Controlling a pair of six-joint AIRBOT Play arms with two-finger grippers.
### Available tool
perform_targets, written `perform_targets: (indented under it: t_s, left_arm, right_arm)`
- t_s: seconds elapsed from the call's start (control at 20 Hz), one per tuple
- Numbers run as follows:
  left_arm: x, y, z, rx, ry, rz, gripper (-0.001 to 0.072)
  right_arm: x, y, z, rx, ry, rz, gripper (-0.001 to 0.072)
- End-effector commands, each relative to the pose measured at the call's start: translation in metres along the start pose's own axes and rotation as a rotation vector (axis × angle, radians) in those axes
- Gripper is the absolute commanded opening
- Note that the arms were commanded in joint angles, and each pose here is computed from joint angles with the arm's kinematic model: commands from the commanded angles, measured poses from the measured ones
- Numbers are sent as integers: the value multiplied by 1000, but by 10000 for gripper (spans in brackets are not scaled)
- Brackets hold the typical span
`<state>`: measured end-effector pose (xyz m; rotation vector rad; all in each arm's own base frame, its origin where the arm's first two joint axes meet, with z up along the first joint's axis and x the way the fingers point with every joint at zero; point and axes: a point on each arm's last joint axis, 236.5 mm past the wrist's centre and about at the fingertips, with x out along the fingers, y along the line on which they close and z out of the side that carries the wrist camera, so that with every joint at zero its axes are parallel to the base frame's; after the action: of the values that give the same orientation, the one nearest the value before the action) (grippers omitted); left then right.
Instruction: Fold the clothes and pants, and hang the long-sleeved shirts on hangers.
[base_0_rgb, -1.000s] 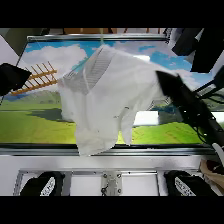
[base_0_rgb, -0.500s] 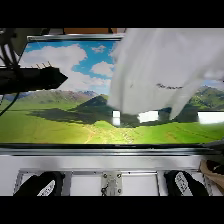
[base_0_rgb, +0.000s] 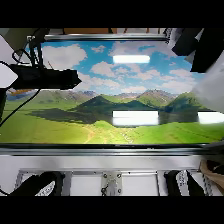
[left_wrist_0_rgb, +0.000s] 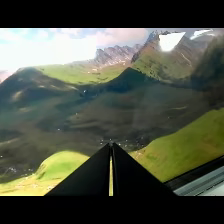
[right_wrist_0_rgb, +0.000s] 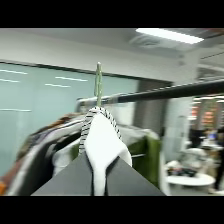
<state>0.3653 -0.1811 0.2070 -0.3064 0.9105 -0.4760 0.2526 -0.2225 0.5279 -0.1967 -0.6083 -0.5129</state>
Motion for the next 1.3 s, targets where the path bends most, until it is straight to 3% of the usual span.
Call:
perform_targets:
  t_s: [0.0, 0.4, 0.55, 0.85, 1.05, 1.25]
  left_arm:
    - [3, 0, 0, 8, 5, 0, 12]
    - [3, 2, -6, 10, 29, 8, 12]
    - [2, 3, -17, 10, 76, 13, 12]
    - [1, 4, -25, 10, 110, 17, 11]
    - [1, 5, -25, 10, 108, 18, 12]
    - [1, 4, -23, 11, 99, 16, 11]
  right_arm:
    - [2, -51, 27, -212, 3, -218, 8]
    - [26, -107, 71, -258, -58, -417, 8]
    - [21, -144, 45, -136, -19, -548, 8]
    - [16, -174, 13, -86, 32, -641, 8]
    - [-2, -188, -32, 55, 111, -717, 8]
    - [-15, -177, -40, -18, 174, -702, 10]
